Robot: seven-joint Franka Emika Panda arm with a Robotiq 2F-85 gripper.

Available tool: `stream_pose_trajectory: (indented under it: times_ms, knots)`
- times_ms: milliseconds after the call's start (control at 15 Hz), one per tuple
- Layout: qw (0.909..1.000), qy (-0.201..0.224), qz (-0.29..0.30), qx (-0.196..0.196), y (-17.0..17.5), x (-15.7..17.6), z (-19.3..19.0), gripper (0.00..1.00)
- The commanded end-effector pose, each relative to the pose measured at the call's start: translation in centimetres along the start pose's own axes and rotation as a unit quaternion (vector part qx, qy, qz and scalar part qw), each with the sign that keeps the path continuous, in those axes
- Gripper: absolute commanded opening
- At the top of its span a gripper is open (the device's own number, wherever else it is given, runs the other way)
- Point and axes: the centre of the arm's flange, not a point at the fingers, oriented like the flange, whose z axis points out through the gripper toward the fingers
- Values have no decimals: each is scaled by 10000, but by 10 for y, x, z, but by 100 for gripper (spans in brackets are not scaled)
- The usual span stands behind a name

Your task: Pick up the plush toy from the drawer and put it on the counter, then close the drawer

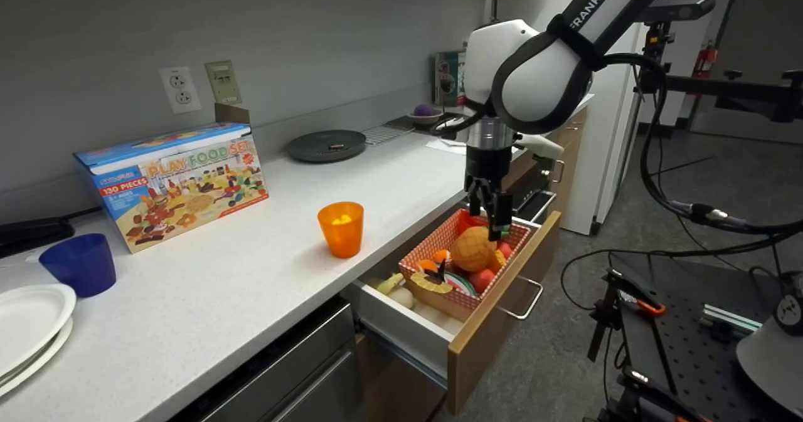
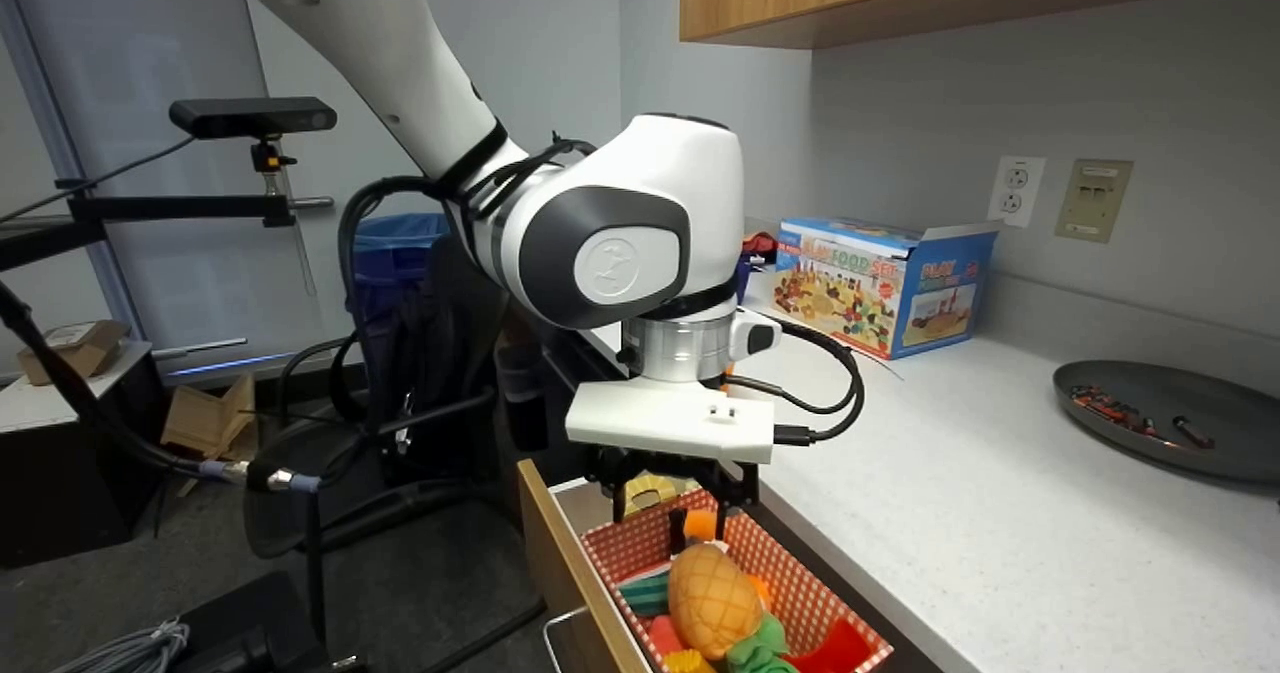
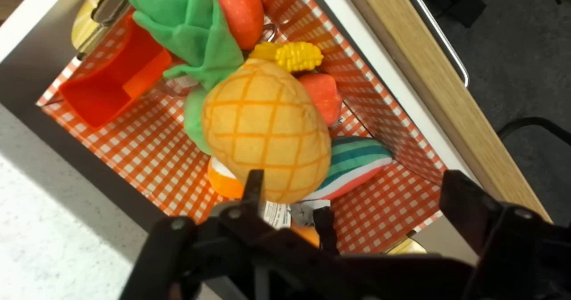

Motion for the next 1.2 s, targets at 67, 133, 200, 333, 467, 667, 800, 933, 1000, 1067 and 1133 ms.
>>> stream_pose_trajectory:
  times_ms: [67,133,200,333,467,667,800,933,1000,1067,1133]
  knots:
    - [9917,77,-1279,107,4,-5,-11,100]
    - [9877,95,-1558,114,5,-8,-14,100]
    - [9828,95,-1839,129,7,-11,-18,100]
    - [9711,87,-2377,172,10,-16,-22,100]
    - [9564,50,-2912,225,13,-20,-25,100]
    - [9545,-12,-2976,212,12,-18,-15,100]
    - [9462,-20,-3227,258,14,-20,-17,100]
    - [9440,-20,-3288,264,14,-20,-17,100]
    - [9437,-21,-3296,266,14,-20,-17,100]
    - [9436,-21,-3299,266,14,-20,-17,100]
    - [9343,84,-3554,268,15,-21,-18,100]
